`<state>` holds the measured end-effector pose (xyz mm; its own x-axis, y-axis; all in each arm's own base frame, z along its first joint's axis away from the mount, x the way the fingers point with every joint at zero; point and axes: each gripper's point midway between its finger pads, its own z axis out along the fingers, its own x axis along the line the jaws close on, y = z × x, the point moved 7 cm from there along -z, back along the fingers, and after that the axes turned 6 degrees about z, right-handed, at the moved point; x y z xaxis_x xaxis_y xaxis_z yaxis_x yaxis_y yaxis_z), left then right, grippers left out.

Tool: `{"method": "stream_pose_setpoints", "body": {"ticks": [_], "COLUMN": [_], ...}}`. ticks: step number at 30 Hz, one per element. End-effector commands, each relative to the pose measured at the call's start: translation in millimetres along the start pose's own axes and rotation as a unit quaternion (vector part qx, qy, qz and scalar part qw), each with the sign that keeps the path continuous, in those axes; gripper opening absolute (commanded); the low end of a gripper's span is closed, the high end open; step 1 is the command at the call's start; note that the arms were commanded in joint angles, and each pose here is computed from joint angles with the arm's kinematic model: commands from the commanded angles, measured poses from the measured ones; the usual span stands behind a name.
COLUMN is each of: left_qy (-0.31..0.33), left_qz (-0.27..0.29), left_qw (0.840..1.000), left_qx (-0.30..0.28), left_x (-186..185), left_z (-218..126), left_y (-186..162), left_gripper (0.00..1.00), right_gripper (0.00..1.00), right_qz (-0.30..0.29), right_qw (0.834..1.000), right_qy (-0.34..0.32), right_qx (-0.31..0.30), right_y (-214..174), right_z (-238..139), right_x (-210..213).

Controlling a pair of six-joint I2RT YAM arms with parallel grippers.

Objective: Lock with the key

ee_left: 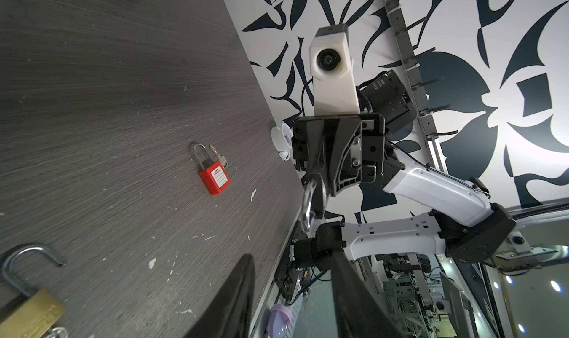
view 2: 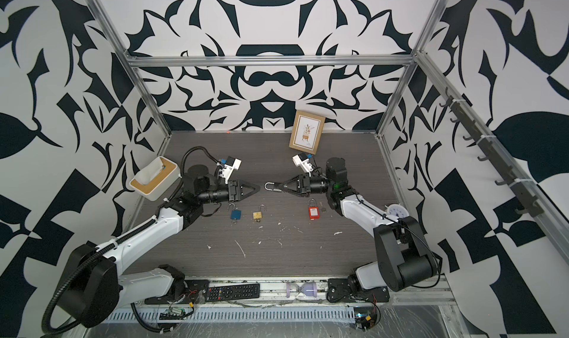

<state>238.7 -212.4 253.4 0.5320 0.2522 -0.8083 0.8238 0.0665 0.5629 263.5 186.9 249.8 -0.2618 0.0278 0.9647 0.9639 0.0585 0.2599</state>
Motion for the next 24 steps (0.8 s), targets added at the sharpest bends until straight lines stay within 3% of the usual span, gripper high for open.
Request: {"method": "stream_pose_setpoints", "body": {"ticks": [1,24], "left_qy": [-0.003,-0.017], "left_qz": [0.014,0.007], "left_qw": [1.0,1.0], "left_qx": [-0.002,0.005], "left_x": [-3,-3], "left_z": [7,18], "left_y": [7,11], "left_gripper": [0.41,0.28], "right_gripper": [0.0,0.0], "right_qz": [-0.035,-0.03], "right_qw": [0.999,0.999], "right_qy": [0.014,0.008], "right_qx": [0.014,0.017], "right_y": [1,3], "right_z": [3,11], "right_x": [10,0]}}
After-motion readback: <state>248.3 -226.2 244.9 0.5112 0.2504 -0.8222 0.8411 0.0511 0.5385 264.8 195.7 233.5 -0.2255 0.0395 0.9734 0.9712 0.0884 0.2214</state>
